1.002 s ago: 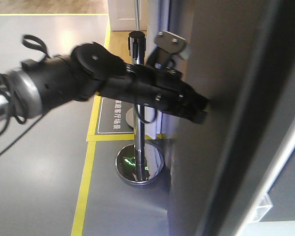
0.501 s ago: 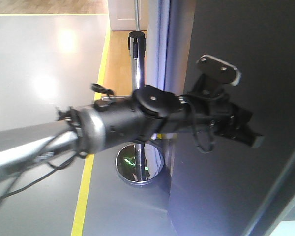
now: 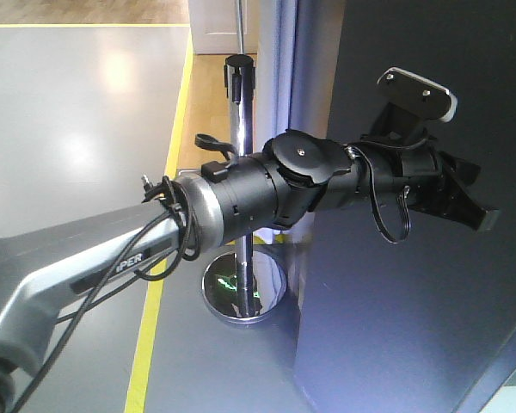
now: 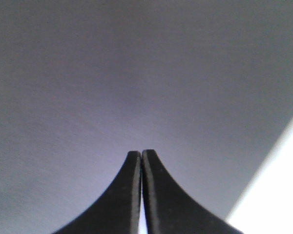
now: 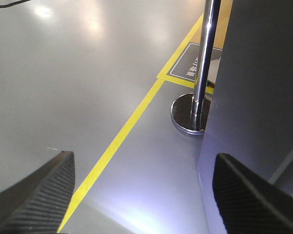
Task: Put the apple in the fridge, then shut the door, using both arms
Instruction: 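Push the door closed with the left gripper against its outer face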
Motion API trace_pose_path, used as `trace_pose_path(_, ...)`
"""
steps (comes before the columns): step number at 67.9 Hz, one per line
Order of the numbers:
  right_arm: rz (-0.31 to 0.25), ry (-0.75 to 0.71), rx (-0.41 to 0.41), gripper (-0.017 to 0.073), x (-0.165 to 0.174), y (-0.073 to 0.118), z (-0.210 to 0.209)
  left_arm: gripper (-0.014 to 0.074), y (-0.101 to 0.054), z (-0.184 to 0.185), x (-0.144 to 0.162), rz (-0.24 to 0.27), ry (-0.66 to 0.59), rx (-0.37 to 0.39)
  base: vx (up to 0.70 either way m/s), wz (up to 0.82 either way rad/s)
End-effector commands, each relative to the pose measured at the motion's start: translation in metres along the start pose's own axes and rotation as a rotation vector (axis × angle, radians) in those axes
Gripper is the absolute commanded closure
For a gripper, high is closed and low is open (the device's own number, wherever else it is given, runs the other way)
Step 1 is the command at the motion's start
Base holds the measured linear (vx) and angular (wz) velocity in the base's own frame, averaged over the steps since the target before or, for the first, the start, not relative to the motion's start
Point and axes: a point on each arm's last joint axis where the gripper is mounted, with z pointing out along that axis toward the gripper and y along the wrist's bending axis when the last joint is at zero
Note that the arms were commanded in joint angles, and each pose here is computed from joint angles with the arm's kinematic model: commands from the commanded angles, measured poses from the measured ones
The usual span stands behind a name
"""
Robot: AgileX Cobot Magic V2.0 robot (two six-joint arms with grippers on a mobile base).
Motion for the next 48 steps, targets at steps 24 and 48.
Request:
trace_pose_path(24, -0.004, 0.0, -0.007, 0.001, -0.005, 0.001, -0.001, 0.0599, -0.027, -0.081, -0.056, 0.015, 0.246, -0.116, 0.0, 0.0)
trace_pose_path(48, -0.002, -0.013, -0.01, 0.001, -0.006, 0.001, -0.001, 0.0599, -0.037, -0.149, -0.053, 0.035, 0.232, -0.259, 0.0, 0.0)
